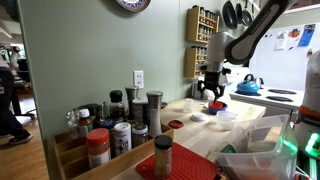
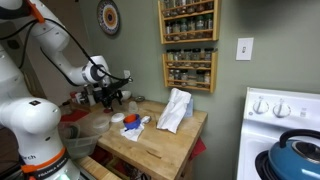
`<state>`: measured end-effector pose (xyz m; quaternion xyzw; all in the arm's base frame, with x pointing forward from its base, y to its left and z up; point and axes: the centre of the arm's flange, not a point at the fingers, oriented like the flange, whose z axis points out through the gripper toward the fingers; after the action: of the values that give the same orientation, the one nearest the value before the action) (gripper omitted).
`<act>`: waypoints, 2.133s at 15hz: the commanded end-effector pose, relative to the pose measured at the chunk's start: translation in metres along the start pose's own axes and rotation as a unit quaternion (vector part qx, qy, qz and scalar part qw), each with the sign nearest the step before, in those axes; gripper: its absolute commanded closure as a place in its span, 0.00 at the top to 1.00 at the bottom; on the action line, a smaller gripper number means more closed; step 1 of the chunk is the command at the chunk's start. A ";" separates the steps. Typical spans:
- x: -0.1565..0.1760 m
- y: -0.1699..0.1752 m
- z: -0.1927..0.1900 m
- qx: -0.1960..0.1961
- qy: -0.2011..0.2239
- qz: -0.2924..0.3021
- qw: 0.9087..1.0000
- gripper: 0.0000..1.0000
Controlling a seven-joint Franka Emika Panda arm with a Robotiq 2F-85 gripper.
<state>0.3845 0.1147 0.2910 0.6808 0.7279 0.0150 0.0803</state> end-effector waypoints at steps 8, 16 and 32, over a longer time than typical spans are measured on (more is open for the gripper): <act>-0.041 -0.028 -0.053 0.062 0.027 0.150 0.986 1.00; -0.034 -0.023 -0.076 0.093 0.008 0.317 0.944 1.00; 0.015 -0.035 0.034 0.070 0.063 -0.004 0.996 1.00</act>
<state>0.3628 0.1409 0.2728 0.7169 0.6971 0.0033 -0.0062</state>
